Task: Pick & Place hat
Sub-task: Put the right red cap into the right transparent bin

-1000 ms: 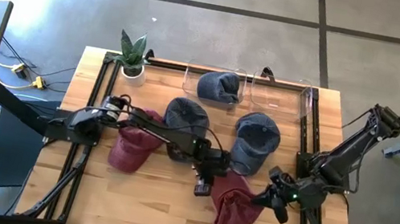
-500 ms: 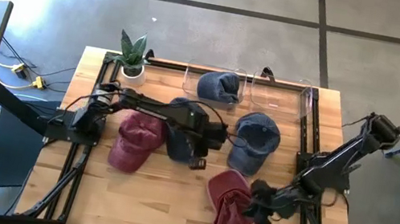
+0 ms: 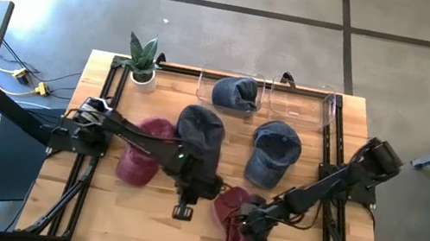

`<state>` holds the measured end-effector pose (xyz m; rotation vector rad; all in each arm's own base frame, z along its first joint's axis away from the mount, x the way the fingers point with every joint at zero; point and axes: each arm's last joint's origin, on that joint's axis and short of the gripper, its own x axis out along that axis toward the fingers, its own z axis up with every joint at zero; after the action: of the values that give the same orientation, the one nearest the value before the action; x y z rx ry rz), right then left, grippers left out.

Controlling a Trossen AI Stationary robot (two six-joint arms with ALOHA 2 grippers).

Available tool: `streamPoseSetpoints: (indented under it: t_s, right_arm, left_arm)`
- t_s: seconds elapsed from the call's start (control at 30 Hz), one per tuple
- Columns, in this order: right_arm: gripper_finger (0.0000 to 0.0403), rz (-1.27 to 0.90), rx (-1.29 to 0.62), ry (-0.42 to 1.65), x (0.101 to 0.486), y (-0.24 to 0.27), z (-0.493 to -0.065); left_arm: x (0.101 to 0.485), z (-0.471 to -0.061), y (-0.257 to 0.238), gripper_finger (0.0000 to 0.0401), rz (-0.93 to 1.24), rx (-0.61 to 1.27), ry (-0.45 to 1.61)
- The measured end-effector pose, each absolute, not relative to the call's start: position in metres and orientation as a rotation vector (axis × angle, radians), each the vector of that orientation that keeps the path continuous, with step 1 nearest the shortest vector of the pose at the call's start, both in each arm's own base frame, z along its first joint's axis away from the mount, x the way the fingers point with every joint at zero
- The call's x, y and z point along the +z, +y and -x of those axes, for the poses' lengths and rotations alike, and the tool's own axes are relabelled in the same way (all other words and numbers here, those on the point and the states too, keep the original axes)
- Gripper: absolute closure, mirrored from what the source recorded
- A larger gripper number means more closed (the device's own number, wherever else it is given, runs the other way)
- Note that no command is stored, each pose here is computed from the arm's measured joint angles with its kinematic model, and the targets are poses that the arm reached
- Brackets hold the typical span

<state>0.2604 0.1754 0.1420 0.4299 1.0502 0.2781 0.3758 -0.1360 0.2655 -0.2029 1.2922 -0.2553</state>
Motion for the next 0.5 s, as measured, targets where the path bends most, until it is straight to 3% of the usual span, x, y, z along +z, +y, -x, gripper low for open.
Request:
streamPoseSetpoints:
  t_s: [0.13, 0.37, 0.5]
  right_arm:
    - [0.0403, -0.501, 0.174, 0.99, 0.125, 0.17, -0.281]
    - [0.0403, -0.802, -0.242, 0.804, 0.129, 0.139, -0.313]
    - [0.0403, -0.856, -0.199, 0.735, 0.162, 0.131, -0.322]
  left_arm:
    - [0.285, -0.352, -0.151, 0.0401, 0.172, -0.194, 1.3]
    - [0.318, -0.316, -0.151, 0.0401, 0.157, -0.046, 1.273]
    - [0.333, -0.31, -0.15, 0.0401, 0.195, -0.027, 1.203]
